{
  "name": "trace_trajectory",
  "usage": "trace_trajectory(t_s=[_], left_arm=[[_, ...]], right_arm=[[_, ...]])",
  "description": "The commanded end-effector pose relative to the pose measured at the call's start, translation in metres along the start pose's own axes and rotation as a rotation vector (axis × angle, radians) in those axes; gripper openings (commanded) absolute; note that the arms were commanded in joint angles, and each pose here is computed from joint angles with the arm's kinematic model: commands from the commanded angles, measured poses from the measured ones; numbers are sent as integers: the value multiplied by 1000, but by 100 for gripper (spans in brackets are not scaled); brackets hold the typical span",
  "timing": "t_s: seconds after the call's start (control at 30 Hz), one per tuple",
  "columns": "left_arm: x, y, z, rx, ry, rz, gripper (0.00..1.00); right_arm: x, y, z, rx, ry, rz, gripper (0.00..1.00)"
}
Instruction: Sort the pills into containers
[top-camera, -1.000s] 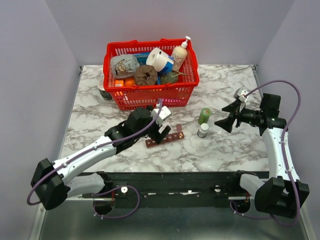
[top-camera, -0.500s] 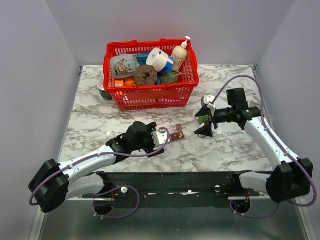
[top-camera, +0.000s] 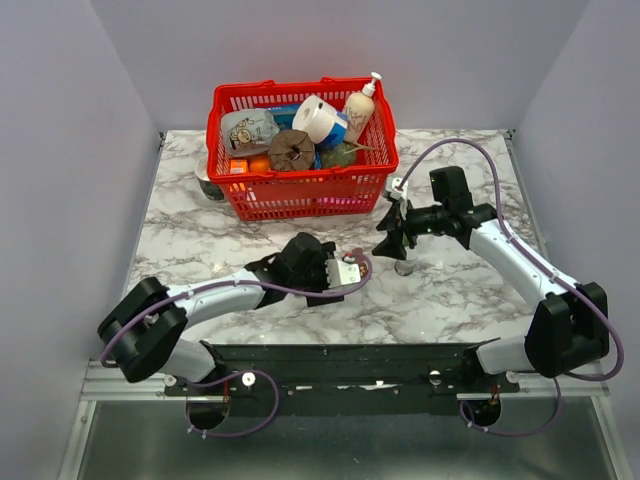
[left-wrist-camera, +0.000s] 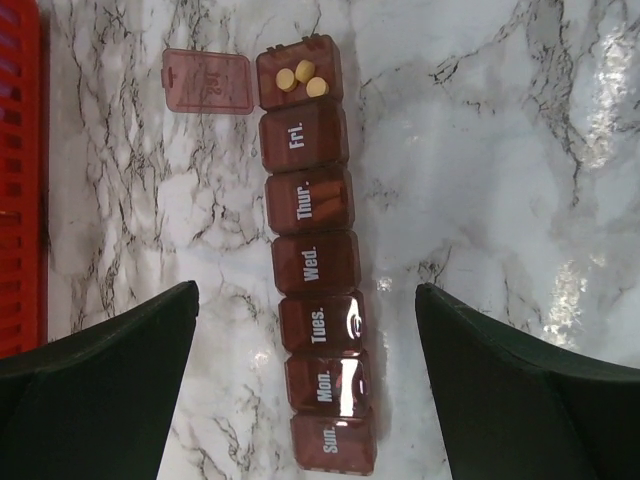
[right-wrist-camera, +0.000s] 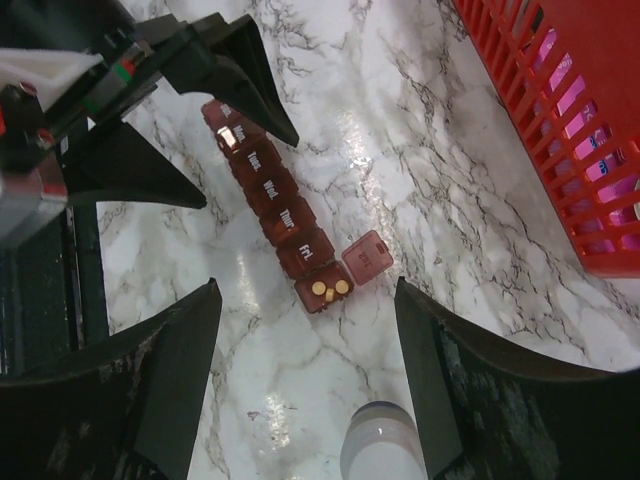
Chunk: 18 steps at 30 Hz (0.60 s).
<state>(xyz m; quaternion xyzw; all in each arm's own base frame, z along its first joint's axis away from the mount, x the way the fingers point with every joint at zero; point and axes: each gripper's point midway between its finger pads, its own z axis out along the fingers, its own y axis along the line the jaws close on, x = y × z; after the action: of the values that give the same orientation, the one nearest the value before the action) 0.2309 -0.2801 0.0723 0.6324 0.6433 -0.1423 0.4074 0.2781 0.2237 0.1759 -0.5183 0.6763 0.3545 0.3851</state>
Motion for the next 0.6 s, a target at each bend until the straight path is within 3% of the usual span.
trace_trajectory(t_s=[0.0,0.2,0.4,0.5,0.57], left_arm=[[9,4,10,9,87,67,94],[31,-7,14,63,172,82,89],[45,-15,13,79,195,98,85],[46,-15,15,92,210,99,75],[47,-15,17,100,220,100,61]], right_arm=[[3,-8,5,48,0,41,75],[16,-19,11,91,33,116,65],[25,-38,20,207,50,179,34],[32,-48,26,264,66,173,28],[37,-48,33,278,78,163,27]])
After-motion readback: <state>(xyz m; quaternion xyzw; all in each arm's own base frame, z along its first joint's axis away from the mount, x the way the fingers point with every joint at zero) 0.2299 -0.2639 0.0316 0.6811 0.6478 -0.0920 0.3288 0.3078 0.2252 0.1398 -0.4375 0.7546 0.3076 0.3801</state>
